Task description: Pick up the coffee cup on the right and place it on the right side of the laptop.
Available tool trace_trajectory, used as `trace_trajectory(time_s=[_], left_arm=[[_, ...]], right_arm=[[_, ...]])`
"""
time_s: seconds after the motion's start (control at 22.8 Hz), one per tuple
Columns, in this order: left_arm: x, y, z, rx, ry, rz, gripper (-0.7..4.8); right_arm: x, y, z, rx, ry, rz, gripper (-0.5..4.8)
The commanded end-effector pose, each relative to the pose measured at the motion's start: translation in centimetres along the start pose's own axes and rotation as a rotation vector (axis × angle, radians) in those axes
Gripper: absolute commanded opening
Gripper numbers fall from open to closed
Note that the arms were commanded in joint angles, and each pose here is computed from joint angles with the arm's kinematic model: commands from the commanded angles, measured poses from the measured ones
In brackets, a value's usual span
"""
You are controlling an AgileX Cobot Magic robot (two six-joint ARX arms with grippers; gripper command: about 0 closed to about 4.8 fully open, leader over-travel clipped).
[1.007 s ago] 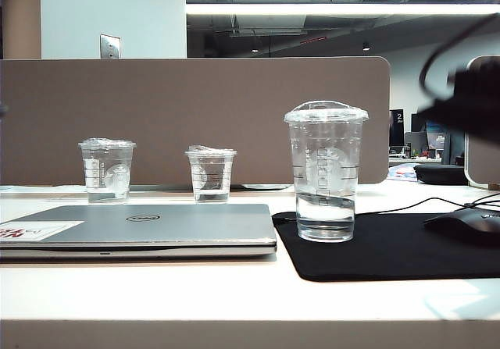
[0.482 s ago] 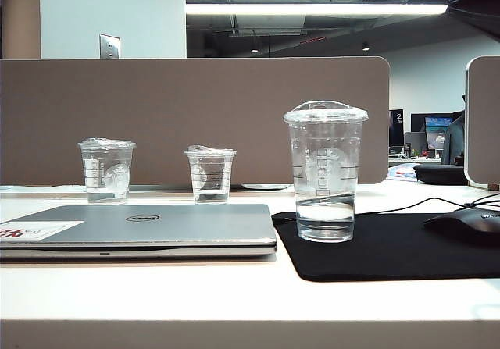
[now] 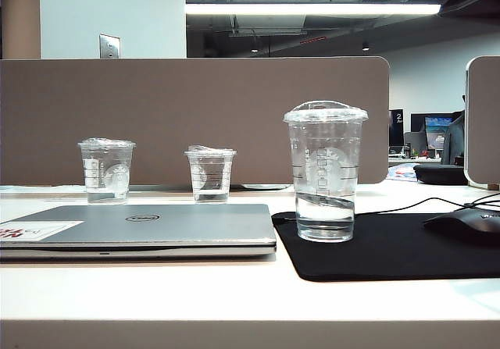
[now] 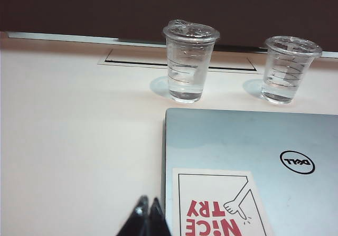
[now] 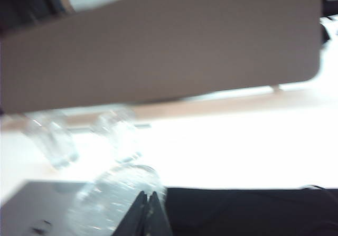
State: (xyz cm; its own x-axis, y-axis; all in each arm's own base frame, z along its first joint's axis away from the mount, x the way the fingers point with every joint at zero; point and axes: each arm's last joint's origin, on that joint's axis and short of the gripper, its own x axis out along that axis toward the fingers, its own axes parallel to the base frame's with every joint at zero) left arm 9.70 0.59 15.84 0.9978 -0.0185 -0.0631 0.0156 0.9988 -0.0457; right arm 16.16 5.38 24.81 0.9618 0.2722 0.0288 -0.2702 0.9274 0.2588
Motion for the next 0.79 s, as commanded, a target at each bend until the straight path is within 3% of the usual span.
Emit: trace_trajectory(time_s=[0.04, 0.35, 0.61, 0.79], left_arm=[[0.0, 0.0, 0.2, 0.003, -0.011, -0.005, -0.05], [0.0, -0.1, 0.2, 0.004, -0.011, -0.013, -0.05], [0.0, -0.5, 0.2, 0.006, -0.009, -0.049, -0.05], [0.0, -0.4, 0.2, 0.006, -0.009, -0.048, -0.05]], right_arm=[[0.1, 0.2, 0.8, -0.104, 0.036, -0.030, -0.09], [-0.1, 0.3, 1.0, -0.114, 0.028, -0.027, -0.09], [-1.1, 0.2, 2.2, -0.147, 0.016, -0.133, -0.09], [-1.9, 0.3, 2.9, -0.163, 0.002, -0.135, -0.09]])
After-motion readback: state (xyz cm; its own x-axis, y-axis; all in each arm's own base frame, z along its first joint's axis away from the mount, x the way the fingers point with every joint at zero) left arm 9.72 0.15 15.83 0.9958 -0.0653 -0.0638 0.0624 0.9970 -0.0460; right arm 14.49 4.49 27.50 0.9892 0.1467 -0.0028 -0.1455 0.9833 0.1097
